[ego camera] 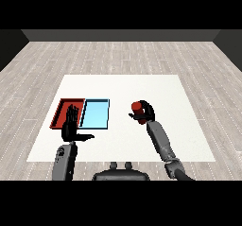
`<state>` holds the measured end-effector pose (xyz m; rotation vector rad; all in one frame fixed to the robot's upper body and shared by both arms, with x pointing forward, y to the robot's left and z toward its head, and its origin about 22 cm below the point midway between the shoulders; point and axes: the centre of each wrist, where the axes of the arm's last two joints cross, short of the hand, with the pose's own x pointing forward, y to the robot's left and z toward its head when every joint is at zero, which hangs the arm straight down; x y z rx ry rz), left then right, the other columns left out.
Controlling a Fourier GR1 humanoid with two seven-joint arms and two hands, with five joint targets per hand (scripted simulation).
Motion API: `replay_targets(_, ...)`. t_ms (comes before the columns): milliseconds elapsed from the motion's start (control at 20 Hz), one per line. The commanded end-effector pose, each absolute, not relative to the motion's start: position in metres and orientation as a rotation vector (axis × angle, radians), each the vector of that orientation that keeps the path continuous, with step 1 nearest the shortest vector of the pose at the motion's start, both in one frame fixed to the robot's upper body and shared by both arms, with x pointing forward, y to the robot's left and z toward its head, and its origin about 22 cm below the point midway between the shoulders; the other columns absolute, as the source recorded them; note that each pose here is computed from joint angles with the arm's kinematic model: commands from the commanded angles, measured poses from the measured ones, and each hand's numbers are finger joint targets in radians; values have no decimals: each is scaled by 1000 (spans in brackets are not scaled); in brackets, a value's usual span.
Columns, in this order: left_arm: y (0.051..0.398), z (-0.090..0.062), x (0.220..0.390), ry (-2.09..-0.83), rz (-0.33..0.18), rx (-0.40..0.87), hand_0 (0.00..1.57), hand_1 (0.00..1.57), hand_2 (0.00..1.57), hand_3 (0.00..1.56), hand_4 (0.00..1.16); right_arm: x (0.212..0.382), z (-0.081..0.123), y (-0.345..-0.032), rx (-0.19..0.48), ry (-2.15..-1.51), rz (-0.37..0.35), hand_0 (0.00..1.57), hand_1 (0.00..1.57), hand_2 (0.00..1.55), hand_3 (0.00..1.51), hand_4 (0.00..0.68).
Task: Pick the red can and put it in the red box
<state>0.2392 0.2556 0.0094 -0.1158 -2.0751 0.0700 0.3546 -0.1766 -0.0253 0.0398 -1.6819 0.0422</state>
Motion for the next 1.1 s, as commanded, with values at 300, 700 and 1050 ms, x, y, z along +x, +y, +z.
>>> replay_targets(300, 231, 25, 231, -2097, -7, -143, 0, 0, 0, 0, 0, 335, 26, -209, 90, -1868, -8, 1538, 1538, 1469, 1398, 623)
replay_targets(700, 210, 24, 234, -2020, -24, -242, 0, 0, 0, 0, 0, 297, 68, -210, 115, -2004, -26, 1438, 1438, 1410, 1381, 622)
replay_targets(1050, 161, 64, 240, -1974, -165, -209, 0, 0, 0, 0, 0, 301, 79, -111, 122, -2017, -17, 1438, 1438, 1410, 1381, 622)
